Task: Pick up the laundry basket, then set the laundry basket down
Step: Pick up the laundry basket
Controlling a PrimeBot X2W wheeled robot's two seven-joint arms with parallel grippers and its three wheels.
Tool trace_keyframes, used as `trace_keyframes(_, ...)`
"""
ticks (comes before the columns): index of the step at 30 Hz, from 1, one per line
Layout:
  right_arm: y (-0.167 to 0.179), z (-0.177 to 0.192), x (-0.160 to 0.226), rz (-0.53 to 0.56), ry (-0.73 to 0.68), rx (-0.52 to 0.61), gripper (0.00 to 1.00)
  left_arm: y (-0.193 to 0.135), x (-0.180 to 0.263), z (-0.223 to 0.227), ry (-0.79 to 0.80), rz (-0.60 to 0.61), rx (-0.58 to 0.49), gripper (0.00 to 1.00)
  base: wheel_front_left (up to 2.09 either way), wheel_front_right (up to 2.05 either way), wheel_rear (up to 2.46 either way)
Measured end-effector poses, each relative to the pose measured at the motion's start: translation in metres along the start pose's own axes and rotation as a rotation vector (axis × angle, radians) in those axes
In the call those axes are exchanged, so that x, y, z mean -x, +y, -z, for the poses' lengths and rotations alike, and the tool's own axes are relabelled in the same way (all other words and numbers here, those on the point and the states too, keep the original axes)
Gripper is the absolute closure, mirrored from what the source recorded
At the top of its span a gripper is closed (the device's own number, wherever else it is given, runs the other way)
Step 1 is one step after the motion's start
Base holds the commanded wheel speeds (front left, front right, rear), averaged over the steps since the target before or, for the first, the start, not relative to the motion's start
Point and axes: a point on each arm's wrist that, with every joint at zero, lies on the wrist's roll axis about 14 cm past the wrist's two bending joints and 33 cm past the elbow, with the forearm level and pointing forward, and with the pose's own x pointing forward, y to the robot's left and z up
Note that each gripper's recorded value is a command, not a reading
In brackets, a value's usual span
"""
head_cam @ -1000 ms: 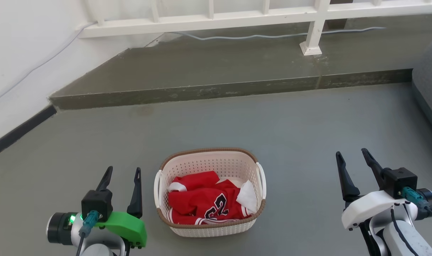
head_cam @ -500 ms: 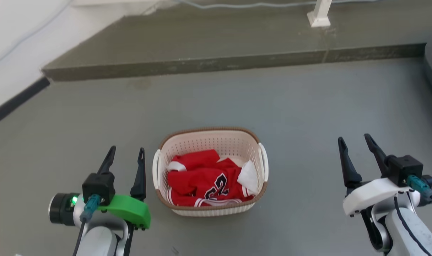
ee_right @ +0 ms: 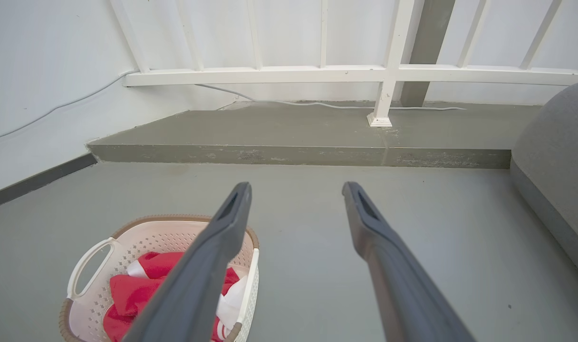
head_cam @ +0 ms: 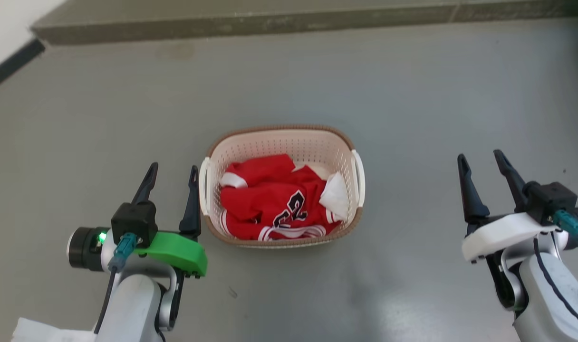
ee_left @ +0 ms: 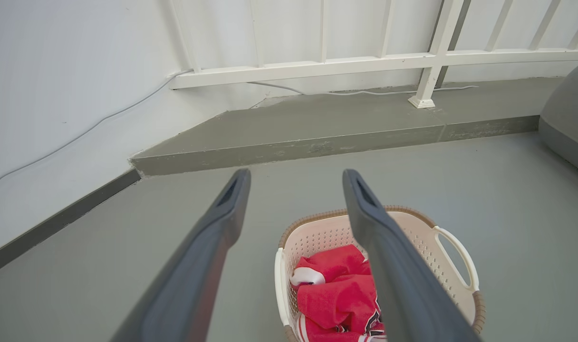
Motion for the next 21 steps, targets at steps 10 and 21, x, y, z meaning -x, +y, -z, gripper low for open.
trace_keyframes(10,0.000,0.020,-0.033,-0.019,0.039,-0.001,0.00,0.007,-0.027,0.025,0.049,-0.007,0.017,0.00,0.00,0.00,0.00)
trace_keyframes(21,0.003,0.048,-0.069,-0.047,0.078,-0.011,0.00,0.016,-0.059,0.053,0.089,-0.013,0.023,0.00,0.00,0.00,0.00)
